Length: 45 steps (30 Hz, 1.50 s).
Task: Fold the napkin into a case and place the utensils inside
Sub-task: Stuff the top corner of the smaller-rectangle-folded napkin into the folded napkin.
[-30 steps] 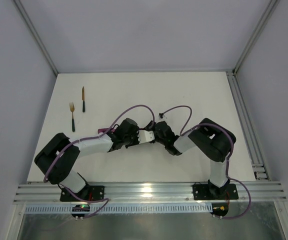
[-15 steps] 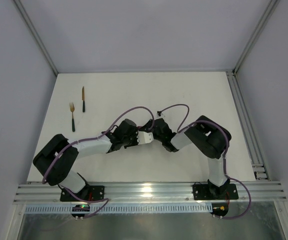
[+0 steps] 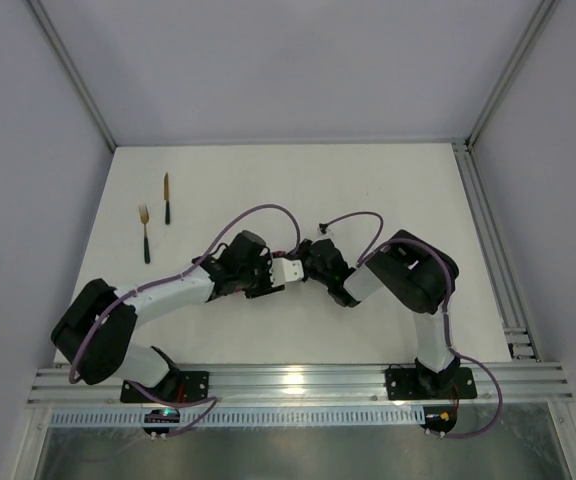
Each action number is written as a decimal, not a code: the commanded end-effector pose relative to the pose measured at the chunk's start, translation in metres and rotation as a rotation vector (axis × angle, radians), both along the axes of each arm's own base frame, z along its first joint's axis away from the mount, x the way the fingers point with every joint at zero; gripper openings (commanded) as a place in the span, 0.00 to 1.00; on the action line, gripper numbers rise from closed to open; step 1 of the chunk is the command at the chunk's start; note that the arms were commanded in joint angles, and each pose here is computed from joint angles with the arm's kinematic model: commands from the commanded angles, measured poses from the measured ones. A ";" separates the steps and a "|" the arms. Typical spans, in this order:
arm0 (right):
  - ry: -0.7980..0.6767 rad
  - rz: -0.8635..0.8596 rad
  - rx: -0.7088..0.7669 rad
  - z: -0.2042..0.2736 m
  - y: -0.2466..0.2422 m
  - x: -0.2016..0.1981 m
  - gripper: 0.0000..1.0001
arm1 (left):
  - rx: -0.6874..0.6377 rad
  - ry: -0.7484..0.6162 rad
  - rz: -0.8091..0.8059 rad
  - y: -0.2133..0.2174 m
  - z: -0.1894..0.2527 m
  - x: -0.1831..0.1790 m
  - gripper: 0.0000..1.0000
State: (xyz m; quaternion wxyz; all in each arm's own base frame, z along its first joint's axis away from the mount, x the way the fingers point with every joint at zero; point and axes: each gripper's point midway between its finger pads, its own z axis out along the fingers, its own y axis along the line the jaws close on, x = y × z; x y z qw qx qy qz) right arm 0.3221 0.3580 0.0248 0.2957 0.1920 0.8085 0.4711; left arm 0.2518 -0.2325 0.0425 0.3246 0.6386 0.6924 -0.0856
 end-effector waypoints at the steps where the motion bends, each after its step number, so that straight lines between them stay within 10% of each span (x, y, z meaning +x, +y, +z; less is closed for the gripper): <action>1: -0.018 -0.041 -0.013 -0.005 -0.007 0.005 0.04 | -0.148 0.041 -0.010 -0.018 0.050 -0.007 0.46; 14: -0.020 -0.072 0.042 0.003 -0.005 0.002 0.04 | -0.184 0.110 0.353 -0.021 0.025 0.044 0.49; 45: 0.004 -0.148 0.135 0.011 -0.006 -0.012 0.04 | -0.092 0.123 0.333 -0.033 0.010 0.039 0.46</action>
